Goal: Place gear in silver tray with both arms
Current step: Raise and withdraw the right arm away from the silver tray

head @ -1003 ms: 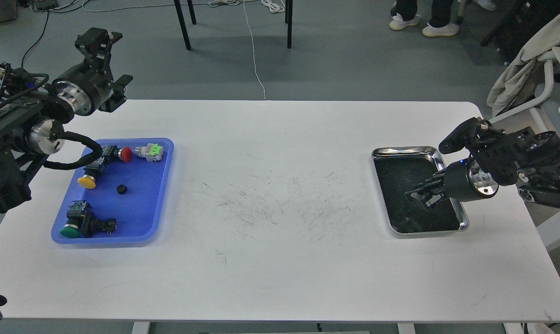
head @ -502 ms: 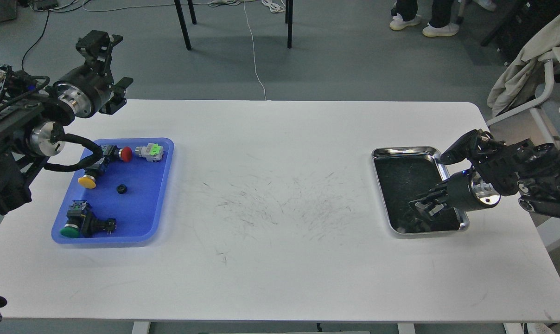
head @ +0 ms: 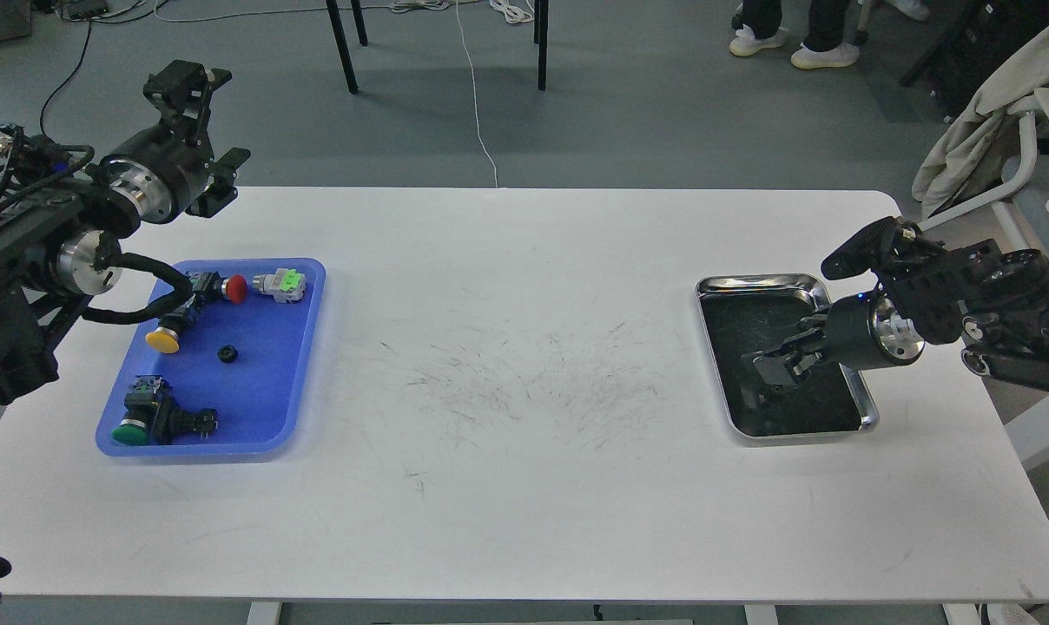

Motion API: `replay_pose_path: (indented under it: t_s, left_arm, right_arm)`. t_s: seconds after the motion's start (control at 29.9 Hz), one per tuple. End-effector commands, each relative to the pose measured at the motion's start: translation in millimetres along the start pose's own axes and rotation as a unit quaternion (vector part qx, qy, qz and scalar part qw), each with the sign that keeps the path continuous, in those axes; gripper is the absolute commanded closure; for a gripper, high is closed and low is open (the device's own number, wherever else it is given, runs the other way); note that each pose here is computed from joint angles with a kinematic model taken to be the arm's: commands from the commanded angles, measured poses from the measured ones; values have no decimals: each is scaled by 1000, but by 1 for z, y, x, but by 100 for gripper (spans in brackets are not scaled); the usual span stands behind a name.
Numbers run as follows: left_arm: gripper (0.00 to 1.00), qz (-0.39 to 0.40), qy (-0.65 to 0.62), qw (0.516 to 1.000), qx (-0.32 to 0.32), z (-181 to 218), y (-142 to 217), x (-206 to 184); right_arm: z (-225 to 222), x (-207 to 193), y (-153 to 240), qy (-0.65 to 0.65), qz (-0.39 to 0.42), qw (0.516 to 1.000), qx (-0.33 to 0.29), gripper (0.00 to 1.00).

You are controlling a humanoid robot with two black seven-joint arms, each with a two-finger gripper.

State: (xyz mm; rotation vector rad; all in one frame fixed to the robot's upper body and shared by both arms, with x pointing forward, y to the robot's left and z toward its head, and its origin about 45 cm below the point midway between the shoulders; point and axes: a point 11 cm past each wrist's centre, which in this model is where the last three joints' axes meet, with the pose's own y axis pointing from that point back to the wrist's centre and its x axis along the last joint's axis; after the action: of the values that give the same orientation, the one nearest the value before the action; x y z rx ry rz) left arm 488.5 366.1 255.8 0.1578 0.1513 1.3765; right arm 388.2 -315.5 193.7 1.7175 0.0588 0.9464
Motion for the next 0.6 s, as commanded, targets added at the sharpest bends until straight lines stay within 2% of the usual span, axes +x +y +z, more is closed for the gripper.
replay_pose_path:
  t_s: [0.0,0.13,0.23,0.3,0.43,0.57]
  left_arm:
    - [2,-3,-3,1000,-2,4,5,8]
    - [2,-34,3,999,-8,7,12,6]
    - [2,-13,-6,1000,-2,2,15,10]
    - [2,-26,-14,1000,10,-5,16,3]
    - [2,-54,-62,996,26,-8,26,-2]
    - [2,-100,-131,986,28,-4,32,-24]
  right_arm:
    - [1,24,8,-34,48,998,2,30]
    - [-2,53,15,-83,112,990,17,25]
    - [2,79,31,-148,181,972,32,16]
    - [1,87,35,-198,214,955,49,13]
    - [5,110,50,-262,280,921,75,13]
    - [12,130,70,-321,349,874,100,13]
